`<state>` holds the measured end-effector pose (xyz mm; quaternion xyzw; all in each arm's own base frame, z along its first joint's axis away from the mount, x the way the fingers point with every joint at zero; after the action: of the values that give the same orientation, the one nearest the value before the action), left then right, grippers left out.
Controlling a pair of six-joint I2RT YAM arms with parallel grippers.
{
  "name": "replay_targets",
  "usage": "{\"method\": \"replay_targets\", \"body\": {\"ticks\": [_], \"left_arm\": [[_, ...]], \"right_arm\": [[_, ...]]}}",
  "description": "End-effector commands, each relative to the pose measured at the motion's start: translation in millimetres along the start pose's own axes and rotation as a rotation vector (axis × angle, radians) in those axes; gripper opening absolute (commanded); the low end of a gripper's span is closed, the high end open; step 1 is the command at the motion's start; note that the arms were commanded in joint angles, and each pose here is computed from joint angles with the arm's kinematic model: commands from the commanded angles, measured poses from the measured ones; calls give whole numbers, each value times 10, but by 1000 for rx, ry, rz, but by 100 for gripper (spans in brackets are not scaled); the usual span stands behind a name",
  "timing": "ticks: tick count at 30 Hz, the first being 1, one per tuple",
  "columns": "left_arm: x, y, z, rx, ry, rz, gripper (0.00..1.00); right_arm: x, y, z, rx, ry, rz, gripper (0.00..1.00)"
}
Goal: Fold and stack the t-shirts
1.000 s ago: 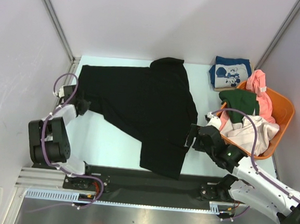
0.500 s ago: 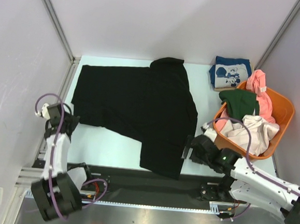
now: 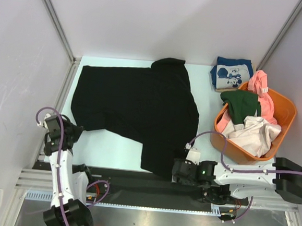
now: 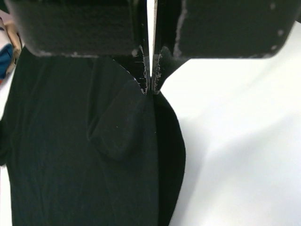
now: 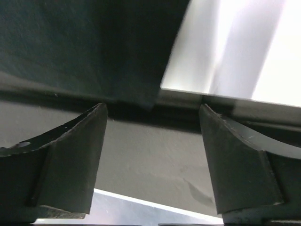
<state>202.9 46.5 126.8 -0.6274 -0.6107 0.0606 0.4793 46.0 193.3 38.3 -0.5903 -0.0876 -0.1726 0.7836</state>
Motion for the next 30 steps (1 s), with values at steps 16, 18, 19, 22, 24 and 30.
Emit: {"method": "replay_targets", "body": {"ticks": [16,18,19,22,24,30], "left_arm": [[114,-165,-68,-12,30,-16,0],[129,-183,-80,-11,39,-12,0],[125,-192,-96,-21,43,-4,0],[159,-216,-163,-51,70,0,0],[237,-237,-227,-72,107,-16,0],[552,-226,-410,-58,195,-25,0]], "right_arm": [[561,-430,441,198,53,-287,0],[651,-554,404,195,54,-311,0],[761,-720,504,226,44,-330,0],[1130,-1002,571,250,57,-380,0],[1401,-1070,585,248,92,-403,0],[2157,-1096,636,218,97,-452,0]]}}
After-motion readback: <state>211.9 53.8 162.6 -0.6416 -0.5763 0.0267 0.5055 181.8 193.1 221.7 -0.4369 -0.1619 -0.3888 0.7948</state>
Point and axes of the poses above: each gripper's point midway between its finger pads, its own y axis out along the fingers, its own z axis along the line the jaws close on, x = y × z, the point moved 3 cm from there along -y, back along the fingers, and after that the axes turned 5 degrees about y, right-handed, at the moved point
